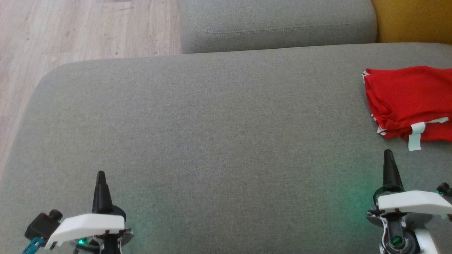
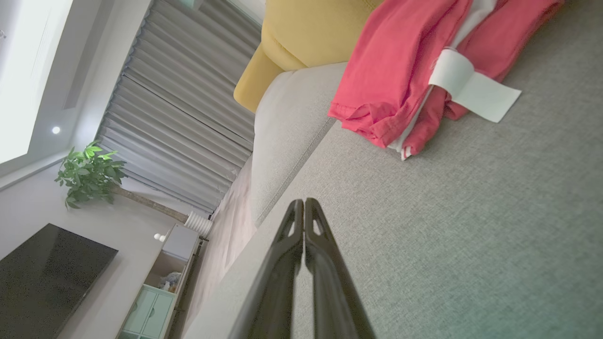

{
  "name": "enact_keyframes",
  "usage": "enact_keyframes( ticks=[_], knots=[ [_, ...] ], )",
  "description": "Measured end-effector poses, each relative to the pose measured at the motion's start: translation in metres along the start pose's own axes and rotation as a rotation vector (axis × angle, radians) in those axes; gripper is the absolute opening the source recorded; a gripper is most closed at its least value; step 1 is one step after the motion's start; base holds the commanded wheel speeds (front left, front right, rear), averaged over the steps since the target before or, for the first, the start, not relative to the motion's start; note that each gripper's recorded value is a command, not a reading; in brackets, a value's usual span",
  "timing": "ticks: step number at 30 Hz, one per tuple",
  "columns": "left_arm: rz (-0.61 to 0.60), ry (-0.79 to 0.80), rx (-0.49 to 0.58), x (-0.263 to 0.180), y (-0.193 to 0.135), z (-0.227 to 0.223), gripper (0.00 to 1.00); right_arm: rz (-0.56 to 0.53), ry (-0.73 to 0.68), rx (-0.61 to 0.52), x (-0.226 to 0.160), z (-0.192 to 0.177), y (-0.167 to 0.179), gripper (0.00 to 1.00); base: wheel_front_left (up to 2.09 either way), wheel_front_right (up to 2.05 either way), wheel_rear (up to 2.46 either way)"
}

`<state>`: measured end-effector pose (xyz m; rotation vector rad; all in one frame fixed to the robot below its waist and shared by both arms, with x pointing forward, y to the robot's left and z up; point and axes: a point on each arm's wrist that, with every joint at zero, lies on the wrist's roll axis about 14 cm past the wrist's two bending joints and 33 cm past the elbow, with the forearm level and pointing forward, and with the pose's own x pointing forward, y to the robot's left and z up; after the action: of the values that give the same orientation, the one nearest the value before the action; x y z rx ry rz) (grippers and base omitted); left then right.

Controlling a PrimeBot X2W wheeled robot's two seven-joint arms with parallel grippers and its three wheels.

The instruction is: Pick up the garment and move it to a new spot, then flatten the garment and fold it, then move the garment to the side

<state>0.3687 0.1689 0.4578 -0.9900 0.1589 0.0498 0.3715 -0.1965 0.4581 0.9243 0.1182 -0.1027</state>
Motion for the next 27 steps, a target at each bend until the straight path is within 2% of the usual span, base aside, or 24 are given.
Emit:
enact_keyframes(
  ticks=[27],
  knots=[
    [0.002,-0.008,-0.288,-0.001,0.004,0.011,0.00,0.006,-0.003,0.322,0.000,0.008,0.001,0.00,0.00,0.00,0.00]
  ],
)
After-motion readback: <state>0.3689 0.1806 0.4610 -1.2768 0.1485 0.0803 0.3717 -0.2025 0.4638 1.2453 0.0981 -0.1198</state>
